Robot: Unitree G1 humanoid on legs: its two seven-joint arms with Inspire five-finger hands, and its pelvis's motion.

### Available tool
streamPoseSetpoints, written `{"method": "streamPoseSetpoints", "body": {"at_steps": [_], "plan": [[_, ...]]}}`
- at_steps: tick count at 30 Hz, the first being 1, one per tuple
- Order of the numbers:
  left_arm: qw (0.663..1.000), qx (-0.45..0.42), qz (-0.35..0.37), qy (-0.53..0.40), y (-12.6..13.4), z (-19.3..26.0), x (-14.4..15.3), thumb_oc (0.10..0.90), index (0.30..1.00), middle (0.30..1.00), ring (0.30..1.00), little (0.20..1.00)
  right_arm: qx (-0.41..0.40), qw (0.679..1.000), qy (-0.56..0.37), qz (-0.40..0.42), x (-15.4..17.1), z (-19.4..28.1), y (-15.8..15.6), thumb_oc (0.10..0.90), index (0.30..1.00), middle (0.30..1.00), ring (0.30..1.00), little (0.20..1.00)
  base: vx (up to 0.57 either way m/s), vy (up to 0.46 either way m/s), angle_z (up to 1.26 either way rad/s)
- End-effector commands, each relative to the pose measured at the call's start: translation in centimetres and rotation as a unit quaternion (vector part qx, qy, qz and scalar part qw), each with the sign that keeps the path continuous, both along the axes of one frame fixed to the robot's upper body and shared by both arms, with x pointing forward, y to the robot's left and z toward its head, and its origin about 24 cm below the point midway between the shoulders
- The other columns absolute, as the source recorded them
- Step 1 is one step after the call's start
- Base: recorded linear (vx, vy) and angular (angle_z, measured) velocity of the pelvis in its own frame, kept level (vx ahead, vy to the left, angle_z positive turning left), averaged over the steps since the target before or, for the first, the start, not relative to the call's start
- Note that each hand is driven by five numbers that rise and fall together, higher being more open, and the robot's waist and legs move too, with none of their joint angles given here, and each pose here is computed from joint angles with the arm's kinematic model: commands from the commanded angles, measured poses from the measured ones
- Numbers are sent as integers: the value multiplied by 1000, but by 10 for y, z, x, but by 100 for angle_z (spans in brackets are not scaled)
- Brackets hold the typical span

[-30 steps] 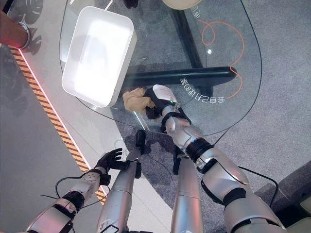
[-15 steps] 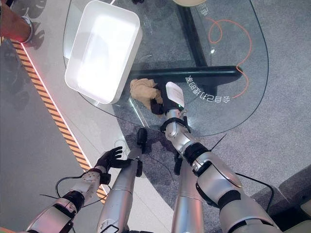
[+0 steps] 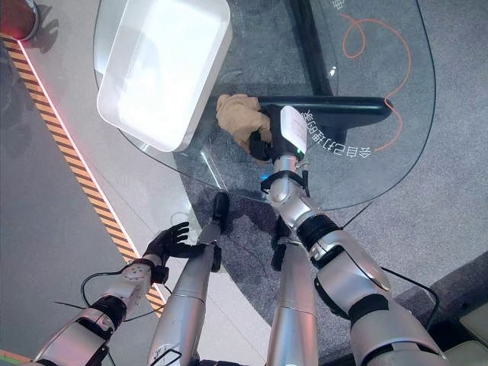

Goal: Wipe the table with a cloth and put it in the basket.

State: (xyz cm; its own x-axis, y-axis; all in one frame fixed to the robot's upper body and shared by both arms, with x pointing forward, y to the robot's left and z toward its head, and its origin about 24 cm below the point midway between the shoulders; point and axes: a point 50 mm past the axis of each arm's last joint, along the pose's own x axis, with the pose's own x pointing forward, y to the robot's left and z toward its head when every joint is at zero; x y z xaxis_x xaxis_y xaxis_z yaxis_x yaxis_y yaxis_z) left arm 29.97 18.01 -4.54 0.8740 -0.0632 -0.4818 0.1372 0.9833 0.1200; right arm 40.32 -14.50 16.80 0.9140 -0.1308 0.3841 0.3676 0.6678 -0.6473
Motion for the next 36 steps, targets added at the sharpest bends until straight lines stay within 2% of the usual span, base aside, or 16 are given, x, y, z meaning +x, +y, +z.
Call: {"method": "streamPoseSetpoints", "body": {"at_steps": [1,10,28,36], "plan": [[996,24,41,70,25,-29,-32,800,900,900,900,900,43,946,-127,-295,-19,72,-145,100,300,300,300,200,-2,-14,3],[996,31,45,70,37,-26,-31,800,900,900,900,900,113,919,-127,-357,-34,64,-183,100,300,300,300,200,0,0,0],[995,38,57,69,52,-21,-28,800,900,900,900,900,163,886,-101,-422,-49,42,-208,100,300,300,300,200,2,-6,-2],[995,42,58,69,56,-18,-26,800,900,900,900,900,171,882,-84,-431,-52,32,-212,100,300,300,300,200,0,0,0]]}}
